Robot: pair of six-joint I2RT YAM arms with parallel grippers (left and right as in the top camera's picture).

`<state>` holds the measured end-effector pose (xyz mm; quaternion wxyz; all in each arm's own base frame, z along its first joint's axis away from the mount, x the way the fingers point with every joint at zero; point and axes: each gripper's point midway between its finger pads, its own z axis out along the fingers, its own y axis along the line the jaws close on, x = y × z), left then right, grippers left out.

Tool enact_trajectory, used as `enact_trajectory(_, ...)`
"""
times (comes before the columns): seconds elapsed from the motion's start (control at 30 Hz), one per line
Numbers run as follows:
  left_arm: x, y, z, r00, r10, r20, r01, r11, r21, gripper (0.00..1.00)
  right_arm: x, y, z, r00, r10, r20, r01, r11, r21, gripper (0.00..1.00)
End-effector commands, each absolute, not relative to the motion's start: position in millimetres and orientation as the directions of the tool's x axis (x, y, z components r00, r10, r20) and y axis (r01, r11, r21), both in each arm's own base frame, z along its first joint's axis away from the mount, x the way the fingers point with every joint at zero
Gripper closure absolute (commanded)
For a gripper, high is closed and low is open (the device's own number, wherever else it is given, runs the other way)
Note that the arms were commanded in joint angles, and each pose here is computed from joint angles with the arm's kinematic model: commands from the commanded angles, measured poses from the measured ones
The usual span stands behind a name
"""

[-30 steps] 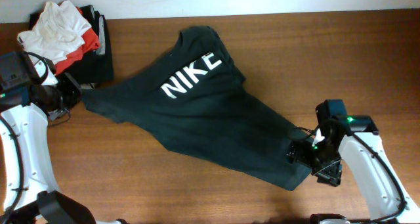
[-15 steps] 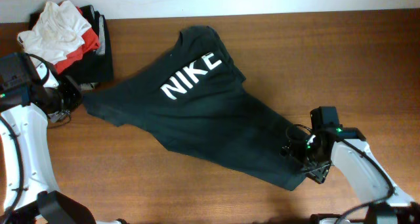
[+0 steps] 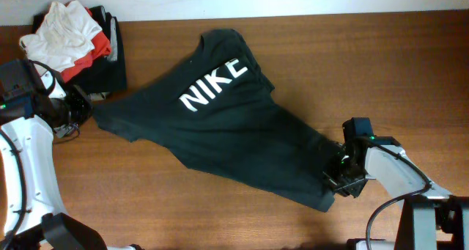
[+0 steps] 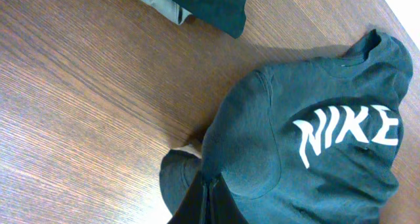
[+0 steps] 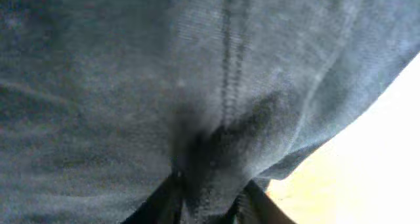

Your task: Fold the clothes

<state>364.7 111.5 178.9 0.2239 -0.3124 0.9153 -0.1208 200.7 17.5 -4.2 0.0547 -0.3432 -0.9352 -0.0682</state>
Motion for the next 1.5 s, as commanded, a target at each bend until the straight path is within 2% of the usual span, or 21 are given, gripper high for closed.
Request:
enact_trajectory(0.0, 365.1, 116.3, 194.5, -0.679, -0.632, -0.372, -0.52, 0.773, -0.363, 0.99, 203.3, 12.2, -14.3, -0.759, 0.638, 0.131, 0.649, 0.758, 0.069, 0.96)
enact_trajectory(0.1, 365.3, 116.0, 194.6, -0.68, -0.632, -0.372, -0.519, 0.773, -0.364, 0.99, 224.9, 3.0, -1.3, -0.757, 0.65, 0.073, 0.654, 0.753, 0.076, 0.96)
enact_trajectory(0.2, 366.8, 111.6, 194.6, -0.687, -0.624, -0.373, -0.51, 0.779, -0.364, 0.99, 263.3, -11.5, 32.2, -0.733, 0.68, 0.0, 0.675, 0.728, 0.125, 0.96)
enact_trajectory(0.43, 378.0, 93.2, 195.3, -0.698, -0.609, -0.378, -0.483, 0.789, -0.379, 0.99, 359.3, -44.8, 137.6, -0.669, 0.692, -0.271, 0.624, 0.721, 0.3, 0.93)
enact_trajectory(0.57, 400.7, 74.7, 190.3, -0.719, -0.563, -0.408, -0.422, 0.82, -0.387, 0.99, 398.7, -50.8, 150.4, -0.613, 0.695, -0.376, 0.584, 0.719, 0.376, 0.9)
enact_trajectory(0.6, 405.5, 70.7, 187.6, -0.725, -0.553, -0.411, -0.41, 0.826, -0.387, 0.99, 405.6, -51.9, 147.3, -0.607, 0.696, -0.384, 0.581, 0.718, 0.382, 0.82)
enact_trajectory(0.63, 411.5, 65.7, 184.4, -0.731, -0.541, -0.416, -0.395, 0.833, -0.388, 0.99, 413.8, -53.5, 141.2, -0.604, 0.695, -0.39, 0.578, 0.719, 0.385, 0.64)
enact_trajectory(0.7, 424.4, 55.7, 174.9, -0.745, -0.517, -0.422, -0.367, 0.845, -0.389, 0.99, 429.2, -55.3, 120.7, -0.616, 0.684, -0.391, 0.568, 0.73, 0.381, 0.55)
enact_trajectory(0.73, 429.0, 50.5, 167.9, -0.755, -0.507, -0.415, -0.357, 0.85, -0.388, 0.99, 435.4, -55.3, 108.3, -0.634, 0.67, -0.387, 0.557, 0.742, 0.372, 0.45)
enact_trajectory(0.77, 432.6, 44.9, 160.0, -0.768, -0.497, -0.404, -0.35, 0.854, -0.385, 0.99, 439.1, -52.8, 98.0, -0.67, 0.641, -0.374, 0.531, 0.766, 0.362, 0.33)
enact_trajectory(0.8, 433.9, 41.6, 154.8, -0.776, -0.492, -0.394, -0.348, 0.856, -0.384, 0.99, 440.3, -50.3, 92.5, -0.699, 0.617, -0.361, 0.509, 0.784, 0.355, 0.13)
enact_trajectory(0.83, 435.0, 37.4, 146.6, -0.789, -0.486, -0.377, -0.346, 0.858, -0.38, 0.99, 439.5, -48.1, 87.3, -0.734, 0.59, -0.336, 0.491, 0.803, 0.338, 0.04)
enact_trajectory(0.87, 435.9, 32.6, 137.8, -0.802, -0.478, -0.358, -0.345, 0.86, -0.376, 0.99, 436.1, -47.8, 87.8, -0.759, 0.572, -0.311, 0.486, 0.815, 0.314, 0.01)
enact_trajectory(0.97, 436.7, 27.6, 121.1, -0.821, -0.471, -0.323, -0.349, 0.862, -0.368, 0.99, 419.6, -50.2, 108.8, -0.784, 0.57, -0.246, 0.51, 0.817, 0.268, 0.01)
enact_trajectory(1.07, 435.9, 27.7, 118.8, -0.824, -0.472, -0.315, -0.353, 0.861, -0.366, 0.99, 399.0, -46.8, 108.3, -0.815, 0.553, -0.172, 0.513, 0.828, 0.226, 0.01)
enact_trajectory(1.23, 431.0, 26.7, 116.5, -0.831, -0.472, -0.295, -0.361, 0.86, -0.362, 0.99, 363.2, -33.2, 56.3, -0.859, 0.508, -0.066, 0.491, 0.853, 0.174, 0.01)
enact_trajectory(1.33, 430.1, 26.4, 116.1, -0.832, -0.473, -0.29, -0.362, 0.859, -0.361, 0.99, 351.7, -31.1, 31.7, -0.86, 0.507, -0.053, 0.492, 0.853, 0.171, 0.0)
enact_trajectory(1.47, 430.1, 26.5, 116.1, -0.832, -0.473, -0.291, -0.362, 0.859, -0.361, 0.99, 343.8, -26.7, 7.9, -0.862, 0.503, -0.06, 0.485, 0.854, 0.188, 0.05)
